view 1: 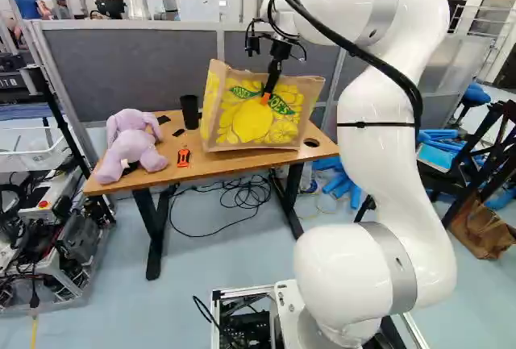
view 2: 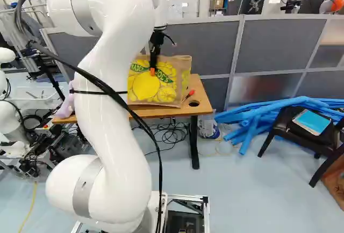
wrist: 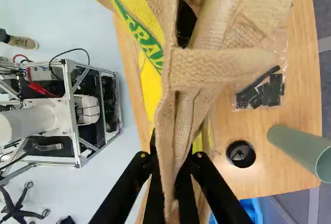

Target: Pick up the bag on the ground and place it on the table

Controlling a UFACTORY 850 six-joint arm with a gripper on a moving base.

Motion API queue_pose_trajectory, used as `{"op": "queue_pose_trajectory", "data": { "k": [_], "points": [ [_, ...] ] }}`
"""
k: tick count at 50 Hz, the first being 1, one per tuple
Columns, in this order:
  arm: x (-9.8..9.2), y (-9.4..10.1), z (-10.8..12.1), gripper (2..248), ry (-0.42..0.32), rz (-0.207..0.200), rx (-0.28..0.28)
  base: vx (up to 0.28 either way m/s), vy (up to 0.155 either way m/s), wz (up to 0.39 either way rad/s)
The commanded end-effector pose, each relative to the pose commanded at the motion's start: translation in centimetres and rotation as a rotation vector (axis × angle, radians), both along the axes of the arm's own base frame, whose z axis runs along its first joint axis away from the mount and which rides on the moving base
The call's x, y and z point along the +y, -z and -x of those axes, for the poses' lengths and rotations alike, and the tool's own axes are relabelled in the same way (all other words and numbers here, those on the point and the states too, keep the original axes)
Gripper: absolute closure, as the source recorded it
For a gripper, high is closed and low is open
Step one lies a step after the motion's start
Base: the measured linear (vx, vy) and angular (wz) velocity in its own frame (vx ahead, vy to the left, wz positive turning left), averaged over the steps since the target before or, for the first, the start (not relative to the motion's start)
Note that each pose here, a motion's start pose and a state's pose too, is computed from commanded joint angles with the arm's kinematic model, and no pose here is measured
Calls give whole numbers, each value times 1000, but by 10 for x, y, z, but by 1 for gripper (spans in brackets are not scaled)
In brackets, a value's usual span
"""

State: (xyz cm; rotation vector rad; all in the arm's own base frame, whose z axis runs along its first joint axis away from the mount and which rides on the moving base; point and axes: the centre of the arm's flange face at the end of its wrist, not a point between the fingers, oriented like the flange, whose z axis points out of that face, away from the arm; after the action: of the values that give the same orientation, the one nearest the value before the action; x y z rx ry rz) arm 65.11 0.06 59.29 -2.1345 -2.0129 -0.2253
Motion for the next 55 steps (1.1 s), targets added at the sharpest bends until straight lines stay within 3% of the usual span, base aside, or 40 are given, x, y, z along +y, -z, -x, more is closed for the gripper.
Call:
{"op": "queue_pose_trajectory", "data": {
  "k": [15,32,33,37,38,43,44,48,49,53,54,55],
  "points": [
    [-1,23,-13,227,14,6,-20,0,0,0],
    [-1,26,-14,227,15,7,-21,0,0,0],
    [-1,26,-14,206,15,7,-21,0,0,0],
    [-1,26,-14,206,15,7,-21,0,0,0],
    [-1,26,-14,171,15,7,-21,0,0,0],
    [-1,26,-14,171,15,7,-21,0,0,0],
    [-1,26,-14,137,15,7,-21,0,0,0],
    [-1,26,-14,137,15,7,-21,0,0,0],
    [-1,26,-14,102,15,7,-21,0,0,0],
    [-1,26,-14,102,15,7,-21,0,0,0],
    [-1,26,-14,66,15,7,-21,0,0,0],
    [-1,26,-14,66,15,7,-21,0,0,0]
  ]
}}
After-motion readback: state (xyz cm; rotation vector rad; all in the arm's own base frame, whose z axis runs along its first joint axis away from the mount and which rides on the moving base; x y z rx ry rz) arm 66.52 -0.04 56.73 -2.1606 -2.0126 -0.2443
